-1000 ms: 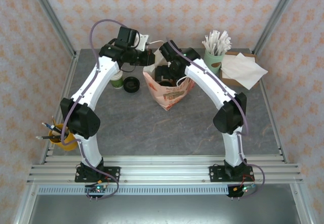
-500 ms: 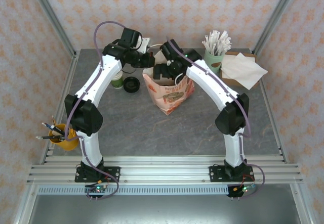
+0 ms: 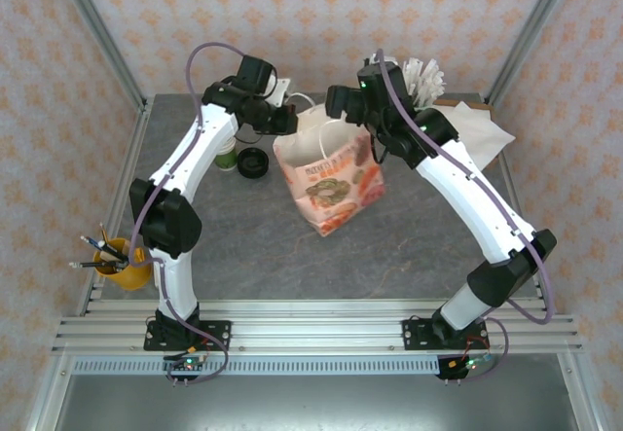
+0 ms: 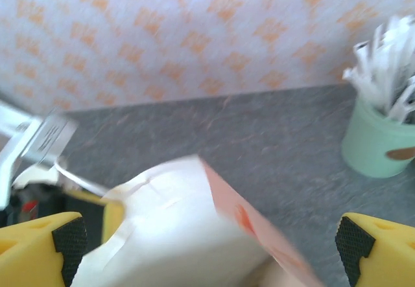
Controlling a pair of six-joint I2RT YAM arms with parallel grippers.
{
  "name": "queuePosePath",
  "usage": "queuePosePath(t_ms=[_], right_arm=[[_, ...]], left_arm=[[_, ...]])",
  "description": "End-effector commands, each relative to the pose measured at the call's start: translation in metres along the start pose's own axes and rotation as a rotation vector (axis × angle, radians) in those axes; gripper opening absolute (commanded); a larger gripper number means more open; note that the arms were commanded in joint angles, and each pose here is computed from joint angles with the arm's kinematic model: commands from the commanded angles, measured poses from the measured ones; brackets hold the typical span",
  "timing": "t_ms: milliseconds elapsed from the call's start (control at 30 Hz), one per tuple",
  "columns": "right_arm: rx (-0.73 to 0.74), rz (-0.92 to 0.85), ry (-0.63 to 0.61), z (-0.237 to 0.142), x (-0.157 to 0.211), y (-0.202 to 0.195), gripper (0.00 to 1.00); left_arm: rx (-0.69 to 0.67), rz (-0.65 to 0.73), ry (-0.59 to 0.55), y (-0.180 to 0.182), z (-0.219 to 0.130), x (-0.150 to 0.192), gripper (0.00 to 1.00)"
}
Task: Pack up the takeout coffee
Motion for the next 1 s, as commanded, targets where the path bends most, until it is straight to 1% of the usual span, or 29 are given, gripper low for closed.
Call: queuePosePath(t_ms=[0, 67, 133, 200, 300, 400, 467, 567, 700, 900, 967], right_arm=[[0.015, -0.038, -0.070, -0.002, -0.013, -0.003, 1.00], [-0.088, -0.089, 0.009, 0.010, 0.002, 0.012, 0.99], [-0.113, -0.093, 0.041, 0.026, 0.015, 0.020, 0.99], [-0.151, -0.068, 0.000, 0.038, 0.019, 0.028, 0.99], [-0.183, -0.028, -0.089, 0.046, 0.011, 0.037, 0.99], [-0.202, -0.041, -0.120, 0.054, 0.010, 0.044, 0.99], [-0.256, -0.080, -0.133, 0.058, 0.014, 0.051, 0.99], [-0.303, -0.065, -0.240, 0.055, 0.007, 0.058, 0.99], [-0.280, -0.023, -0.348, 0.050, -0.010, 0.057, 0.99], [-0.273, -0.090, -0.424, 0.048, -0.015, 0.058, 0.99], [-0.293, -0.097, -0.461, 0.044, -0.017, 0.059, 0.99]], left_arm=[[-0.002, 0.037, -0.052, -0.006, -0.026, -0.011, 0.00], [0.039, 0.039, -0.049, -0.010, -0.025, -0.011, 0.00], [0.056, 0.041, -0.047, -0.012, -0.023, -0.011, 0.00], [0.056, 0.051, -0.035, -0.011, -0.021, -0.010, 0.00], [0.051, 0.070, -0.015, -0.009, -0.019, -0.007, 0.00], [0.046, 0.071, -0.007, -0.009, -0.020, -0.006, 0.00], [0.058, 0.066, -0.014, -0.011, -0.022, -0.007, 0.00], [0.073, 0.065, -0.017, -0.014, -0.024, -0.008, 0.00], [0.073, 0.063, -0.007, -0.013, -0.022, -0.006, 0.00], [0.064, 0.070, -0.007, -0.013, -0.022, -0.007, 0.00], [0.061, 0.070, -0.009, -0.013, -0.022, -0.008, 0.00]])
Point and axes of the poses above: each hand's point on the last joint's axis, 136 mm out from that joint toward the fingers, its own z axis out along the fingers, its own y axis along the line the jaws close on, x = y × z, the point moved 6 cm from there along -z, back along the fingers, and after that the axes turned 4 degrees about -z, right-handed, at the moved point
